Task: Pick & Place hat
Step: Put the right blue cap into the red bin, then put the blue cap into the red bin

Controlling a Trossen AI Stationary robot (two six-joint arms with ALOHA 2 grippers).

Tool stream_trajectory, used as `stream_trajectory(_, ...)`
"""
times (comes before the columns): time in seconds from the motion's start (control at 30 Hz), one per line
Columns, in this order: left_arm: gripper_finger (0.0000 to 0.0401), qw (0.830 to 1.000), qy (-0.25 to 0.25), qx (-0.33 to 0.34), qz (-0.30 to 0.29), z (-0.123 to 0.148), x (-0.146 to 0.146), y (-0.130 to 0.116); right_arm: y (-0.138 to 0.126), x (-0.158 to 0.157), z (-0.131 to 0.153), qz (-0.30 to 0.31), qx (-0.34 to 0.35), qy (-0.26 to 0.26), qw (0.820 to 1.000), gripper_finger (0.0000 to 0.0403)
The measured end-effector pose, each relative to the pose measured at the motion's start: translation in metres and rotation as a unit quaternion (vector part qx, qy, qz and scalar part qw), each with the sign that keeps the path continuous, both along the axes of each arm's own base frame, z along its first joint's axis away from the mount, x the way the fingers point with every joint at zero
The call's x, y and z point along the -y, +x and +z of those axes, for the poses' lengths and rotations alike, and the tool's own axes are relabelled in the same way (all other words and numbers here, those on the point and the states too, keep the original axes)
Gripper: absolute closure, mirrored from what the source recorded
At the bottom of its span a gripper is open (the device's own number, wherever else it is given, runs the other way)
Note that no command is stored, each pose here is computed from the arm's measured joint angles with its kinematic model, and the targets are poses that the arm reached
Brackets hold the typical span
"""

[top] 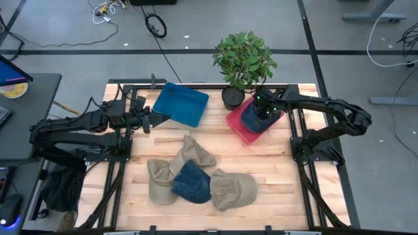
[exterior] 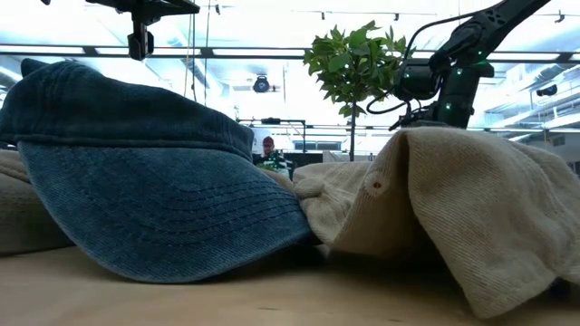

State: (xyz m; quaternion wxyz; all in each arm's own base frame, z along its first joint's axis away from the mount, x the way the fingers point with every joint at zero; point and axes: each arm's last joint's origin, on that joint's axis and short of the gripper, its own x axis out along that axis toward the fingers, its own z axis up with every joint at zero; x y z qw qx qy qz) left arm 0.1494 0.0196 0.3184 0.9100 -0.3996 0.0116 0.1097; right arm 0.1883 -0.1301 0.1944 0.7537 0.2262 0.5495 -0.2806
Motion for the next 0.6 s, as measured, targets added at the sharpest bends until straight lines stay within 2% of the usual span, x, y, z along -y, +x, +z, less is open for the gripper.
stream_trajectory(0.17,0.0396,1.0,0.0,0.0,-0.001,0.0,0.0,0.0,0.0,-0.001,0.001,0.003,0.008,0.011,1.0,0.0356)
stream_trajectory(0.4,0.0396,1.0,0.001,0.0,-0.001,0.0,0.0,0.0,0.0,-0.001,0.01,0.005,0.008,0.021,1.0,0.0266)
stream_trajectory(0.5,0.0396,1.0,0.001,-0.001,-0.001,0.0,0.0,0.0,0.001,-0.001,0.021,0.001,0.007,0.033,0.999,0.0231)
stream_trajectory(0.6,0.0396,1.0,0.001,-0.002,-0.002,0.0,0.0,0.0,-0.002,-0.005,0.038,-0.009,-0.01,0.055,0.998,0.0215)
